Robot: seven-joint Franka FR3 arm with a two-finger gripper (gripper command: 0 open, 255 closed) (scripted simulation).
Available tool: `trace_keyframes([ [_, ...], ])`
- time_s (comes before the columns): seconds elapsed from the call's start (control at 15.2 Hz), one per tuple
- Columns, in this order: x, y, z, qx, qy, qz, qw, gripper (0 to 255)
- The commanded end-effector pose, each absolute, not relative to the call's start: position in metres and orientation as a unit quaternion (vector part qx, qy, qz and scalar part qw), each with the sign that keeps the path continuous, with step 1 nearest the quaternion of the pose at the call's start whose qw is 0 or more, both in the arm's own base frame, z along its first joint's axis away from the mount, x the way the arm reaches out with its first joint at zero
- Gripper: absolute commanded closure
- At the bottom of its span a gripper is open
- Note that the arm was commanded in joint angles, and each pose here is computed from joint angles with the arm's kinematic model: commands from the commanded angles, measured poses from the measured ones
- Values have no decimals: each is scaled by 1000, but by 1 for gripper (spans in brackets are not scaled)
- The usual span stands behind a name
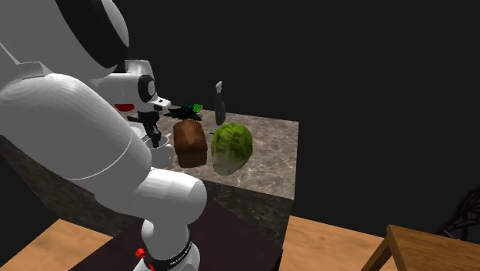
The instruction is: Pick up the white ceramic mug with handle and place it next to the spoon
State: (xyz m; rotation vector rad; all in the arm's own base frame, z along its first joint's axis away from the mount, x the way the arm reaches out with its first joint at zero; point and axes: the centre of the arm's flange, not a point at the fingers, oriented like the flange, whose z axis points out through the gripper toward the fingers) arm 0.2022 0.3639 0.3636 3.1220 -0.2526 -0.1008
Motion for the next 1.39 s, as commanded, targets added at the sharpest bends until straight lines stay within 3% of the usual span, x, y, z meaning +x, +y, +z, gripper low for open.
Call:
trace_keyframes([
  [0.0,203,363,358,996,-81,-32,4,255],
  [0.4,203,363,358,996,-81,-32,4,255],
  [0.46,203,363,358,996,-81,-32,4,0],
  [0.79,203,363,358,996,-81,-32,4,0],
  [1.06,206,363,408,996,-81,-32,4,0],
  [1.32,206,363,408,996,-81,-32,4,0],
])
